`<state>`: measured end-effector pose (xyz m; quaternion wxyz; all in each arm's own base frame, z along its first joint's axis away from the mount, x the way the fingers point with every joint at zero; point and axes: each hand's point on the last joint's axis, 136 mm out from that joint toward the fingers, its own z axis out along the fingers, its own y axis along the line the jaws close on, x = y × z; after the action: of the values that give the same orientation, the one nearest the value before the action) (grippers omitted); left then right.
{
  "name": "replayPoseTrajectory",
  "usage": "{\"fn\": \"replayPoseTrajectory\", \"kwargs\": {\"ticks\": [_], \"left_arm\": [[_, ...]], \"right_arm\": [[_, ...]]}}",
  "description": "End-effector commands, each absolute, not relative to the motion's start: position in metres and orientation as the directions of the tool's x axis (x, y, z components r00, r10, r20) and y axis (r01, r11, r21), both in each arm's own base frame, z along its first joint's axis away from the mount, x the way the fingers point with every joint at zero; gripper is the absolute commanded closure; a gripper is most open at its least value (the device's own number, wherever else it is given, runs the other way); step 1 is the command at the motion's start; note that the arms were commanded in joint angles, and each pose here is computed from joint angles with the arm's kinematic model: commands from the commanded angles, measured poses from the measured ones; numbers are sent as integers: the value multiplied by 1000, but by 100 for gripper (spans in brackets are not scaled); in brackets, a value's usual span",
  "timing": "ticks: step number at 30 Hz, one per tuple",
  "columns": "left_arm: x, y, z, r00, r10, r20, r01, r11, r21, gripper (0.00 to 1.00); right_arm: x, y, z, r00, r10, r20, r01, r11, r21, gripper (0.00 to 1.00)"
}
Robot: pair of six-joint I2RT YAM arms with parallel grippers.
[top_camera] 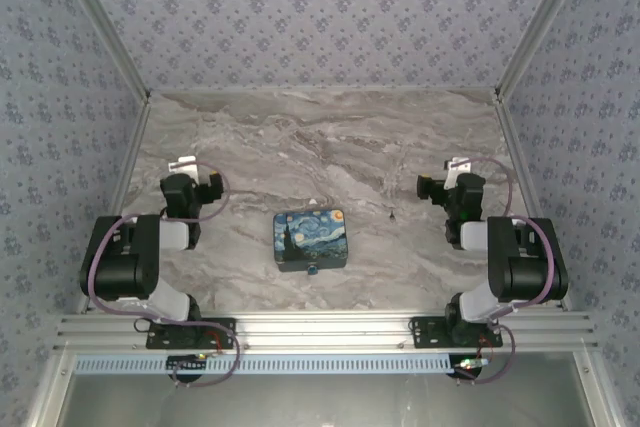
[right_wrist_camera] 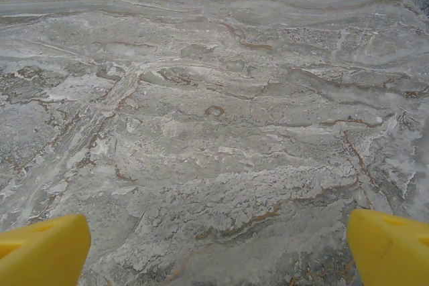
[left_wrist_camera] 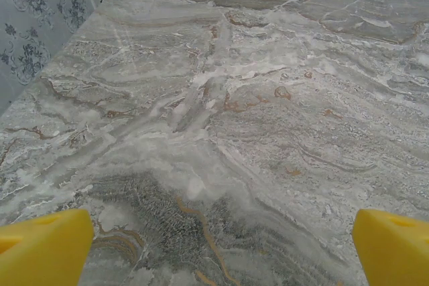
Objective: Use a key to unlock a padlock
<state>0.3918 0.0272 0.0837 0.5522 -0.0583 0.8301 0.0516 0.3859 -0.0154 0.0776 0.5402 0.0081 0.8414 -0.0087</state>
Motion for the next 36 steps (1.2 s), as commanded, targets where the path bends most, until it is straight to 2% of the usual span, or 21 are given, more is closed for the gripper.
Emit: {"fn": "replayPoseTrajectory", "kwargs": {"ticks": [1, 25, 32, 36], "left_arm": [[395, 26, 90, -368, -50, -929, -147, 989, 6, 0], [395, 25, 92, -361, -50, -931, -146, 989, 4, 1], [378, 28, 140, -316, -66, -946, -168, 986, -13, 4], [369, 21, 181, -268, -247, -931, -188, 961, -201, 4]], "right_arm": [[390, -16, 82, -406, -4, -914, 29, 999, -17, 0], [390, -16, 83, -403, 8, -915, 17, 1000, 1, 0], [387, -11, 118, -446, 31, -895, -18, 999, 44, 0], [370, -1, 155, -443, 76, -893, 1, 996, 84, 0]]}}
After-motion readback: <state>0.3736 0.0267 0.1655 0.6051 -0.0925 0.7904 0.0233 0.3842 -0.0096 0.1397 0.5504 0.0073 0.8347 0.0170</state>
